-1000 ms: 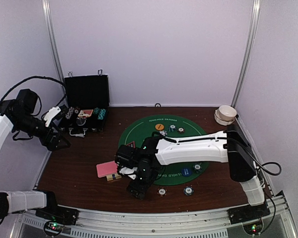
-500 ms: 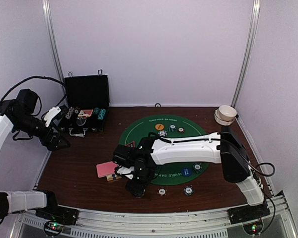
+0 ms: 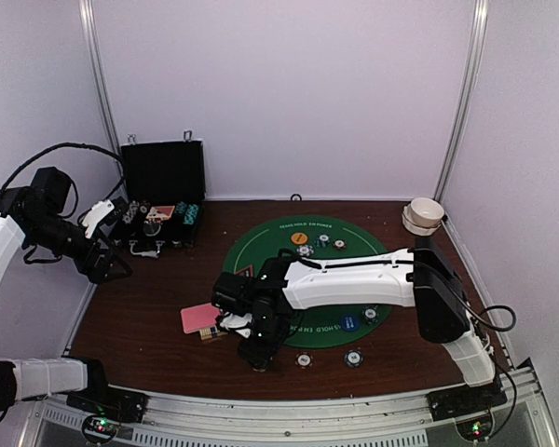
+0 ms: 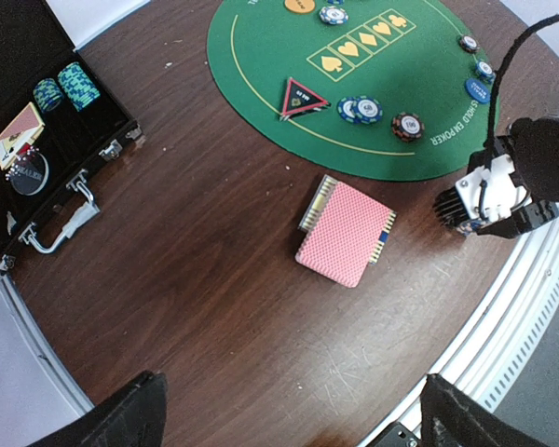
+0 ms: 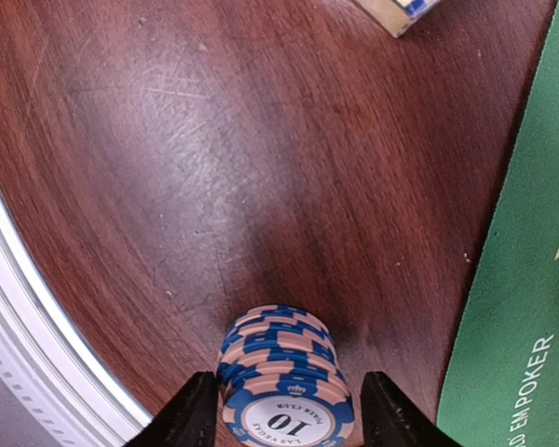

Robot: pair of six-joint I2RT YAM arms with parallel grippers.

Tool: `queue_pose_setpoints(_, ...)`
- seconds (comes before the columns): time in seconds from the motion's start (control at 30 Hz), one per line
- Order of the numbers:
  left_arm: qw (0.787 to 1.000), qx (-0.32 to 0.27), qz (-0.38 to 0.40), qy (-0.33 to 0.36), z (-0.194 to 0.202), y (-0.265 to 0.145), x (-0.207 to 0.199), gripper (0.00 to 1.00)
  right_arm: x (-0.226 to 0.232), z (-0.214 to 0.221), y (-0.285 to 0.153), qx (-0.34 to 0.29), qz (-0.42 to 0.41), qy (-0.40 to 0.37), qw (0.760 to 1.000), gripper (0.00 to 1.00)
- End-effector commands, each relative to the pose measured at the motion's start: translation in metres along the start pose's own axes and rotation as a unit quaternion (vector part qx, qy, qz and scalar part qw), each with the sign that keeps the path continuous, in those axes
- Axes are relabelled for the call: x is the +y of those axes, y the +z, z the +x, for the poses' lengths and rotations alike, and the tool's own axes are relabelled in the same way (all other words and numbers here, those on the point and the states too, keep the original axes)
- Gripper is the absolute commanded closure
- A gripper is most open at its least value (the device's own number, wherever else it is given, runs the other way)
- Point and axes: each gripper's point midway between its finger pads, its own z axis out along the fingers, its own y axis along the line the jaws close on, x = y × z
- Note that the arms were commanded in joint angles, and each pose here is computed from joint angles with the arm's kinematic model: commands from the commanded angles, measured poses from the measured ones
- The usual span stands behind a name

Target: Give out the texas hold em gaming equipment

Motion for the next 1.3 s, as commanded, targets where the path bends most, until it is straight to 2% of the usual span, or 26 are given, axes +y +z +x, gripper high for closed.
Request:
queue_pose_setpoints(0.0, 1.000, -0.011, -0.006, 0.017, -0.006, -0.004, 0.000, 0.02, 0.003, -0.002, -0.008, -0.004, -0.011, -0.001, 1.000, 0.49)
queue_pose_setpoints(0.3, 1.000, -0.011, -0.007, 0.017, -0.006, -0.005, 0.000, 0.02, 0.002, -0.004, -0.010, -0.007, -0.007, -0.001, 1.000, 0.68)
queue_pose_setpoints(0.47, 1.000, -0.011, -0.007, 0.017, -0.006, -0.005, 0.000, 0.02, 0.000, -0.006, -0.018, -0.012, 0.001, -0.002, 1.000, 0.82)
queue_pose_setpoints(0.67, 1.000, -0.012, -0.009, 0.018, -0.007, -0.005, 0.000, 0.02, -0.004, -0.016, -0.042, -0.032, 0.017, -0.001, 0.999, 0.91)
queue_pose_setpoints(0.87, 1.000, -0.010, -0.010, 0.018, -0.006, -0.005, 0.002, 0.02, -0.021, -0.036, -0.068, -0.072, 0.039, 0.020, 0.996, 0.92)
queue_pose_setpoints(1.27, 1.000, -0.011, -0.009, 0.018, -0.007, -0.006, 0.001, 0.02, -0.085, -0.084, -0.048, -0.096, 0.066, 0.094, 0.989, 0.92)
